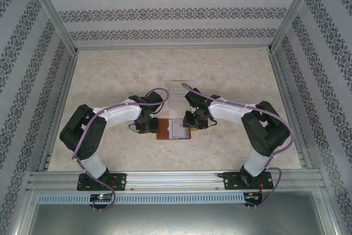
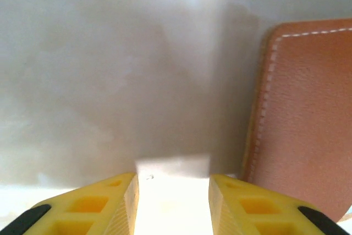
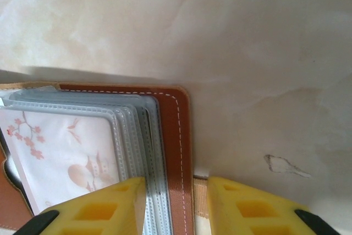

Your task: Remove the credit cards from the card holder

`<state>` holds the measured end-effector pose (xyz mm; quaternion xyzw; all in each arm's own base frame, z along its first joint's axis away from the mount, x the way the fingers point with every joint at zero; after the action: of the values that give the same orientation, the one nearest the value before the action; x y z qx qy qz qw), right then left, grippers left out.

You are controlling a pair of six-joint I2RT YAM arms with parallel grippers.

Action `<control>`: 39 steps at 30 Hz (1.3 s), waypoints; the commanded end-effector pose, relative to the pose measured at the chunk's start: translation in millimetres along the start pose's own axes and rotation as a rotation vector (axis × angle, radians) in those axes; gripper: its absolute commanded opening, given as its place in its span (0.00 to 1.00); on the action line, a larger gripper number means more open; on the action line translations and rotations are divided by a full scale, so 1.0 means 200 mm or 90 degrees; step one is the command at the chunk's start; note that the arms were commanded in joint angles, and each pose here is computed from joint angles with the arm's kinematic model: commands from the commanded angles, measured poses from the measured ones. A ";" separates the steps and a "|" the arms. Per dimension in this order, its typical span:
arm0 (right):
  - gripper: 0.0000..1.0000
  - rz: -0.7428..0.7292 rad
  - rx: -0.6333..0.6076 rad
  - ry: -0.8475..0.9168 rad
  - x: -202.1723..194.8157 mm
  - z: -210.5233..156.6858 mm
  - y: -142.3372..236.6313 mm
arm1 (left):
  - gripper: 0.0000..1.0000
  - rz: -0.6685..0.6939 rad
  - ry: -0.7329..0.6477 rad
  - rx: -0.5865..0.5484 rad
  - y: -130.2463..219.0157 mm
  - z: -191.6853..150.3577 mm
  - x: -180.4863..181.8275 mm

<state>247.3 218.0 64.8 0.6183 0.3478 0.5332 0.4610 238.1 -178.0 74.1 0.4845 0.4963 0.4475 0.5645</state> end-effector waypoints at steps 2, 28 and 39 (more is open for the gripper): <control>0.35 -0.008 0.033 -0.007 -0.03 -0.07 -0.03 | 0.38 -0.019 -0.006 -0.059 0.22 0.07 0.01; 0.30 0.006 0.033 -0.012 0.00 -0.08 -0.04 | 0.21 -0.376 0.044 -0.029 0.09 0.22 -0.32; 0.29 0.002 0.033 -0.015 -0.01 -0.08 -0.04 | 0.19 -0.369 0.048 0.005 -0.07 0.19 -0.29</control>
<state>241.1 225.4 63.5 0.6277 0.3422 0.5344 0.4510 268.8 -237.4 73.7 0.3176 0.6324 0.2960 0.6415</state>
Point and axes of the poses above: each hand's point on the last joint's axis, 136 mm out from that joint toward the fingers, its own y axis back along the fingers, its own x axis along the line the jaws close on, z = x × y, the point moved 5 cm from there along y, back along the fingers, and after that the axes turned 8 degrees about -y, right-handed, at the moved point
